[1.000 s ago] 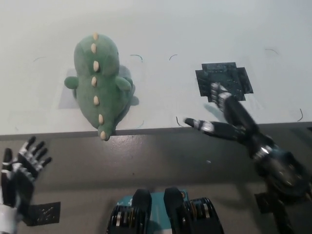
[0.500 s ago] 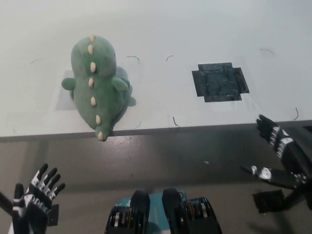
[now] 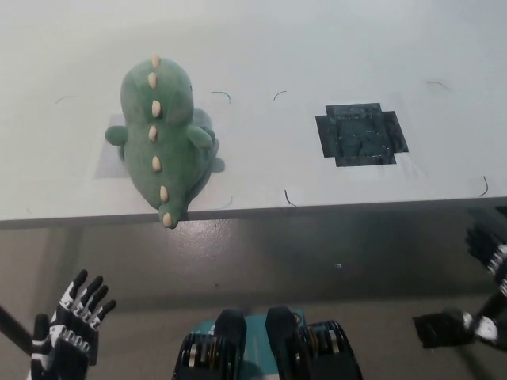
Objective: Use both hands to pick up a dinasour on the right side and move it to the left side
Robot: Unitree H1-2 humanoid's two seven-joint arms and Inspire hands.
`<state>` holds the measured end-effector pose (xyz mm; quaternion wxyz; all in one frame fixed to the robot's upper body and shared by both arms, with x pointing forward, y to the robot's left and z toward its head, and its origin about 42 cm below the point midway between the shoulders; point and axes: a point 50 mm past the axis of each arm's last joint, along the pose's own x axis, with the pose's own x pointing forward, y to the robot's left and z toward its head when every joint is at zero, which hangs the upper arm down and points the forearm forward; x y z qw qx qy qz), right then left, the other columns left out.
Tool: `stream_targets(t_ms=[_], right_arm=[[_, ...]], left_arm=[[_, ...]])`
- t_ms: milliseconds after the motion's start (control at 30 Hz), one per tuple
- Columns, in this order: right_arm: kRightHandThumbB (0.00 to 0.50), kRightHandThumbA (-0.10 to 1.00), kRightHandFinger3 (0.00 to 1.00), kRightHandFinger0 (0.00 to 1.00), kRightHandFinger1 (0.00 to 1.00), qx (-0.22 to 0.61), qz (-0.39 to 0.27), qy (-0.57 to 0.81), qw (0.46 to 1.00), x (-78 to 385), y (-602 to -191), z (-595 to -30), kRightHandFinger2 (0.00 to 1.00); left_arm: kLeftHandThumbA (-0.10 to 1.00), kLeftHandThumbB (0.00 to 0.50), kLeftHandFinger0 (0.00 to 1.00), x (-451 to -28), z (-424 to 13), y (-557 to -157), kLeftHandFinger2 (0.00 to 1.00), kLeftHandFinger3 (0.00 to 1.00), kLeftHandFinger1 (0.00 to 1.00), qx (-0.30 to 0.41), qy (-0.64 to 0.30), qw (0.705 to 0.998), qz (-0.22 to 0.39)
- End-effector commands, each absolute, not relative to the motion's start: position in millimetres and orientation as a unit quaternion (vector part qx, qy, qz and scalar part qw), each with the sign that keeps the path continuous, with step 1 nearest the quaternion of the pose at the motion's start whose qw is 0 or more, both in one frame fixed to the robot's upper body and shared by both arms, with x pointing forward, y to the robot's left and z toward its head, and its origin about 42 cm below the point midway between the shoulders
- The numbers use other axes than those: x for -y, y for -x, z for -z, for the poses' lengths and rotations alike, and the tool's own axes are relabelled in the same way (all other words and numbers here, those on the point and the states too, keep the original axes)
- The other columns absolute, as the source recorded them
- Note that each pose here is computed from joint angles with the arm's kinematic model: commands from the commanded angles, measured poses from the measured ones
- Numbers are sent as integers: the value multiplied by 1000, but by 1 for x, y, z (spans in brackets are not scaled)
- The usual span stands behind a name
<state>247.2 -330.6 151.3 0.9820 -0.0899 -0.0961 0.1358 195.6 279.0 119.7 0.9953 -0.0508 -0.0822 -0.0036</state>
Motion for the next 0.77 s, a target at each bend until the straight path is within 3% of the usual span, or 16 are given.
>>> stream_targets(t_ms=[0, 33, 100, 200, 533, 733], right_arm=[[222, 1000, 1000, 1000, 1000, 156, -149, 79, 973, 339, -235, -170, 1000], [222, 1000, 1000, 1000, 1000, 147, -146, 80, 975, 344, -224, -167, 1000], [176, 1000, 1000, 1000, 1000, 149, -143, 76, 975, 348, -217, -165, 1000], [145, 1000, 1000, 1000, 1000, 151, -133, 68, 977, 351, -213, -162, 1000], [182, 1000, 1000, 1000, 1000, 151, -124, 57, 979, 349, -217, -163, 1000], [173, 1000, 1000, 1000, 1000, 154, -119, 58, 979, 350, -217, -161, 1000]], left_arm=[[1000, 318, 1000, -276, -128, -187, 1000, 1000, 1000, 128, 38, 991, 4], [1000, 304, 1000, -272, -124, -181, 1000, 1000, 1000, 127, 44, 991, 3], [1000, 294, 1000, -268, -121, -179, 1000, 1000, 1000, 128, 52, 990, 2], [1000, 305, 1000, -262, -119, -180, 1000, 1000, 1000, 130, 59, 990, 4], [1000, 292, 1000, -259, -122, -186, 1000, 1000, 1000, 140, 60, 988, 10], [1000, 279, 1000, -258, -122, -188, 1000, 1000, 1000, 141, 65, 988, 13]])
